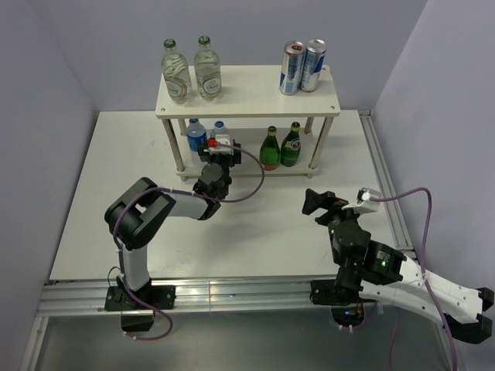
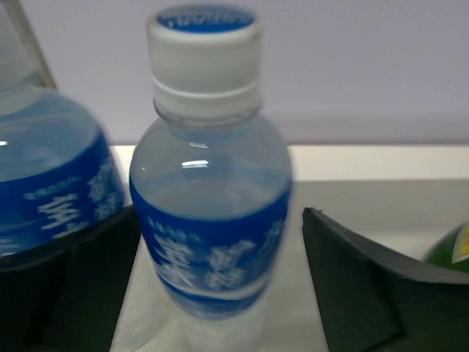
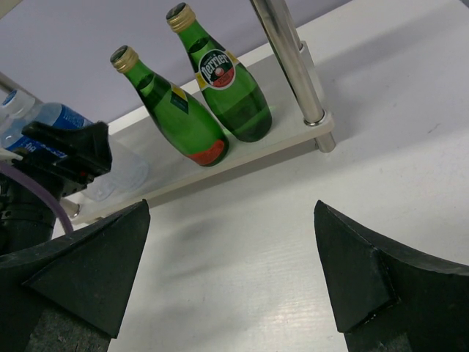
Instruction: Place and organize the beverage onto the shelf
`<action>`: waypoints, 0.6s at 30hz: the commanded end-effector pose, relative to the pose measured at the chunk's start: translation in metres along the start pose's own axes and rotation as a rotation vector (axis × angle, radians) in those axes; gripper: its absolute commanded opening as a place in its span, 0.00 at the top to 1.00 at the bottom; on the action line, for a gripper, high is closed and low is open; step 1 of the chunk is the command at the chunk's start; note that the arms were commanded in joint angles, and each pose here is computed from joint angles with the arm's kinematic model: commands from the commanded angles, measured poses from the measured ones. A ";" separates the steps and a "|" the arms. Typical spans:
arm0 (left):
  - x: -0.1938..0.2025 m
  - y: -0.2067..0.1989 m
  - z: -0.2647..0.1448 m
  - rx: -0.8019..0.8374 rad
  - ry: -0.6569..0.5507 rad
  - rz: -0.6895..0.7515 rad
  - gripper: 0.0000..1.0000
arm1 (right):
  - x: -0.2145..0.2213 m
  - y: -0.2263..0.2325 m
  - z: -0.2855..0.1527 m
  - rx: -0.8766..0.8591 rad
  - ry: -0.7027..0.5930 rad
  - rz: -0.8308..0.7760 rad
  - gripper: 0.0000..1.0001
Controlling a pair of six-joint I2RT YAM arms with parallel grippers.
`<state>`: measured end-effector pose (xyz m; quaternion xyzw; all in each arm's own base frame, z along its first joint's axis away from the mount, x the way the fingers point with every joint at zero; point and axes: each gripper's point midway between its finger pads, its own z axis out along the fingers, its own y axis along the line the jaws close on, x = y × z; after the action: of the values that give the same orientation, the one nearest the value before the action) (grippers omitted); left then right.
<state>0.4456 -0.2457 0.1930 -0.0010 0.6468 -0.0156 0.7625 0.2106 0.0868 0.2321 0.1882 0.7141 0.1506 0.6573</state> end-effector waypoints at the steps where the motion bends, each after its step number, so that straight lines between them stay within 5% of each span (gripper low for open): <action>1: -0.065 -0.004 0.010 0.006 -0.168 -0.192 0.01 | -0.004 0.003 0.001 0.002 -0.018 0.025 0.00; 18: -0.074 -0.007 -0.027 0.062 -0.105 -0.191 0.01 | -0.005 0.001 0.000 0.005 -0.022 0.030 0.00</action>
<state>0.4197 -0.2501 0.2431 -0.0277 0.6128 -0.0859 0.7850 0.2106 0.0872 0.2321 0.1875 0.7144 0.1513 0.6569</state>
